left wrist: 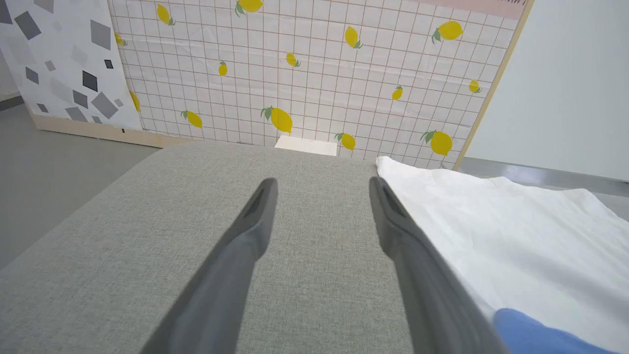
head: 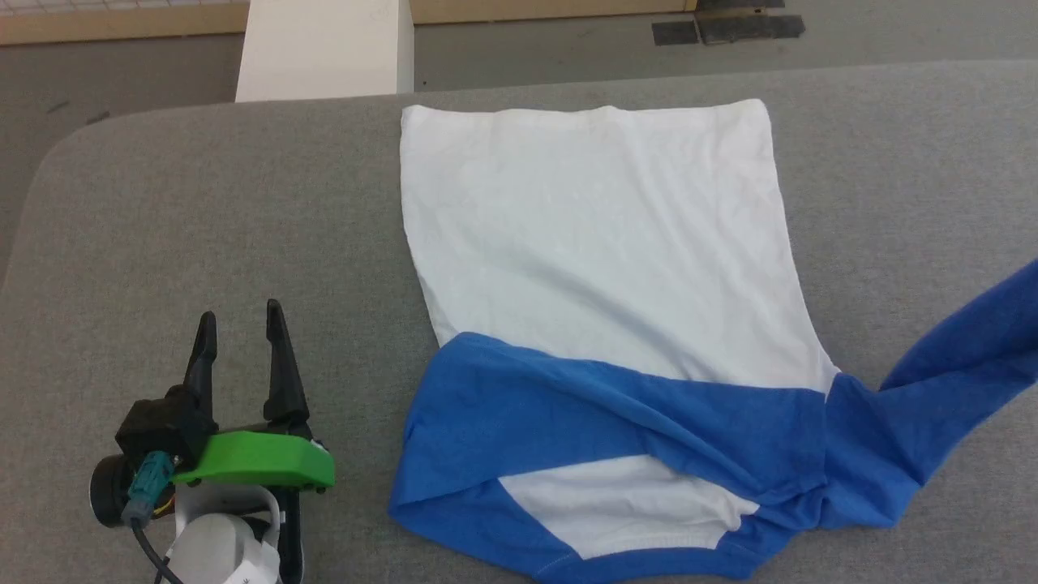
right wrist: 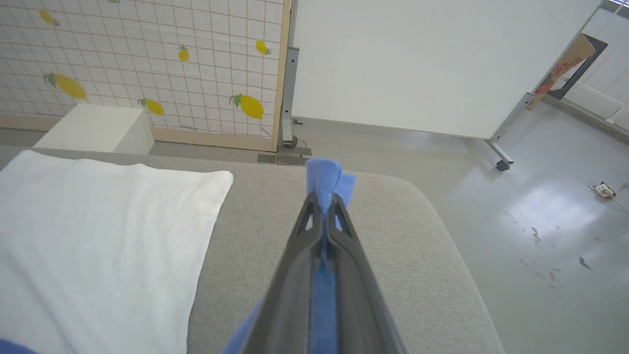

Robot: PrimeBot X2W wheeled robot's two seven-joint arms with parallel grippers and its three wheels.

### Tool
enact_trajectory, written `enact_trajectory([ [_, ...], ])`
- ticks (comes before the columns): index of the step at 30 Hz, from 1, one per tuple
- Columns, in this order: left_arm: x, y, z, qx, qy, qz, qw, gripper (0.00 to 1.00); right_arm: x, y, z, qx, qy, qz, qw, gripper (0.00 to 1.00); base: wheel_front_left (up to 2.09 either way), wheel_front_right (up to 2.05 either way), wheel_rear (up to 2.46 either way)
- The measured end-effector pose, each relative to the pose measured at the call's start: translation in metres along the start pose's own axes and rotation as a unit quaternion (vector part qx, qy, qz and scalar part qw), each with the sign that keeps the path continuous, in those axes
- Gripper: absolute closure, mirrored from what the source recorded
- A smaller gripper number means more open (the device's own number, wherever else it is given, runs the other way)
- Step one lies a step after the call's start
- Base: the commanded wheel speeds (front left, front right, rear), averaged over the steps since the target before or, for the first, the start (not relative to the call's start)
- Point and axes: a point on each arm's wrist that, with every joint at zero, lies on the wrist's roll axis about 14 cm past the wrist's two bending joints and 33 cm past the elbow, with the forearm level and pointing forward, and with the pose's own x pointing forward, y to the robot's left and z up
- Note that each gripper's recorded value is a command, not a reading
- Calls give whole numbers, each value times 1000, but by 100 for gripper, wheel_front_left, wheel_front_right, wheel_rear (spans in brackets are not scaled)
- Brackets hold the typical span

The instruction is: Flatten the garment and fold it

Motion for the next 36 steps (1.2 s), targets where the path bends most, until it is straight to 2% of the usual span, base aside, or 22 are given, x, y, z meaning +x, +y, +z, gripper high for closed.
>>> enact_trajectory([
  [5,-1,-10,13,-6,-16,-16,1000,0,-40,65,35,-27,-54,90,994,100,0,0,0],
  [9,-2,-11,16,-7,-20,-18,1000,0,-60,143,39,-50,-69,204,975,100,0,0,0],
  [11,-2,-10,15,-6,-19,-16,1000,0,-68,187,29,-56,-58,266,960,100,0,0,0],
  [16,-4,-5,12,-5,-14,-11,1000,0,-75,272,-11,-79,-6,378,923,100,0,0,0],
  [20,-5,-1,6,-3,-7,-7,1000,0,-90,331,-61,-88,59,455,884,100,0,0,0],
  [25,-2,2,0,-1,1,-2,1000,0,-96,363,-126,-116,149,494,849,100,0,0,0],
  [31,1,9,-7,3,10,8,1000,0,-98,373,-173,-119,226,510,821,100,0,0,0],
  [33,1,11,-9,4,13,10,1000,0,-99,375,-175,-105,232,516,818,37,0,0,0],
  [34,1,10,-10,3,14,9,1000,0,-99,376,-172,-91,230,518,819,0,0,0,0],
  [36,1,9,-12,3,16,7,1000,0,-95,376,-160,-60,215,518,826,0,0,0,0],
])
